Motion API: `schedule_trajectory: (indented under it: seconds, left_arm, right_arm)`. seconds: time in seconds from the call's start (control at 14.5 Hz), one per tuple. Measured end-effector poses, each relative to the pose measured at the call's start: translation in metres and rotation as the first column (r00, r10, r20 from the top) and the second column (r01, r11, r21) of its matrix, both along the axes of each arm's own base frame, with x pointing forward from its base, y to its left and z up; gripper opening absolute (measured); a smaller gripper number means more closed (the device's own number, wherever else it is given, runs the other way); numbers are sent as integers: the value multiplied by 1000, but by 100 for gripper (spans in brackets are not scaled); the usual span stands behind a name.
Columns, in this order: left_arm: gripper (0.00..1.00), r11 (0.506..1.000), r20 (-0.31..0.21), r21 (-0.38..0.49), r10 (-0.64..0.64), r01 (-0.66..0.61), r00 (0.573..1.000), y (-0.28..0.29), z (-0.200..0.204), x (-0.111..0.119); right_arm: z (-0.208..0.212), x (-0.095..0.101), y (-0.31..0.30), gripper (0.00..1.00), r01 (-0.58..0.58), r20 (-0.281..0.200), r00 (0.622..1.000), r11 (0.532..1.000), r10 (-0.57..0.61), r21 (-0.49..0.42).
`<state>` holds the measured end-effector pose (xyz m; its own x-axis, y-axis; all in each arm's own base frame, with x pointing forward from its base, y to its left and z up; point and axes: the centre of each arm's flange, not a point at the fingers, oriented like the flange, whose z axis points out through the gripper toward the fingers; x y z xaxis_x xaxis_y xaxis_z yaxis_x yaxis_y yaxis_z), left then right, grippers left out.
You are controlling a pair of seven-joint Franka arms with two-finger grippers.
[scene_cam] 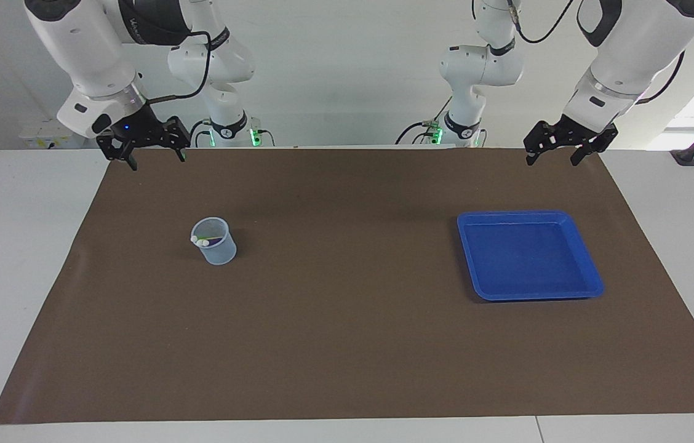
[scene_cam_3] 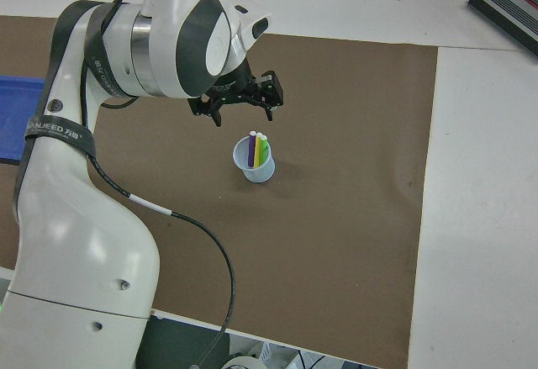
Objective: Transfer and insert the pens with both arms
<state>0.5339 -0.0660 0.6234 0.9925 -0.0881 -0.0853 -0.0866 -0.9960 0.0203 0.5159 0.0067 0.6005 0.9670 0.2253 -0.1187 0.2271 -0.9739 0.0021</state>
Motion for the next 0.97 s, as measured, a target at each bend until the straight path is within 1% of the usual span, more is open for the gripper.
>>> schedule_trajectory:
  seconds: [0.14,0.55,0.97]
  left_arm:
    - [100,1000,-8,-4,-4,4,1000,-3,2,-2]
    - [100,1000,-16,-3,-19,19,1000,-11,0,-3]
    - [100,1000,-16,-3,-19,19,1000,-11,0,-3]
  right_arm:
    - [7,-6,1,100,-2,2,1000,1000,2,-3]
    - [9,-13,-1,100,2,-23,1000,1000,-2,-5]
    - [11,-14,14,100,27,-15,1000,1000,-27,-13]
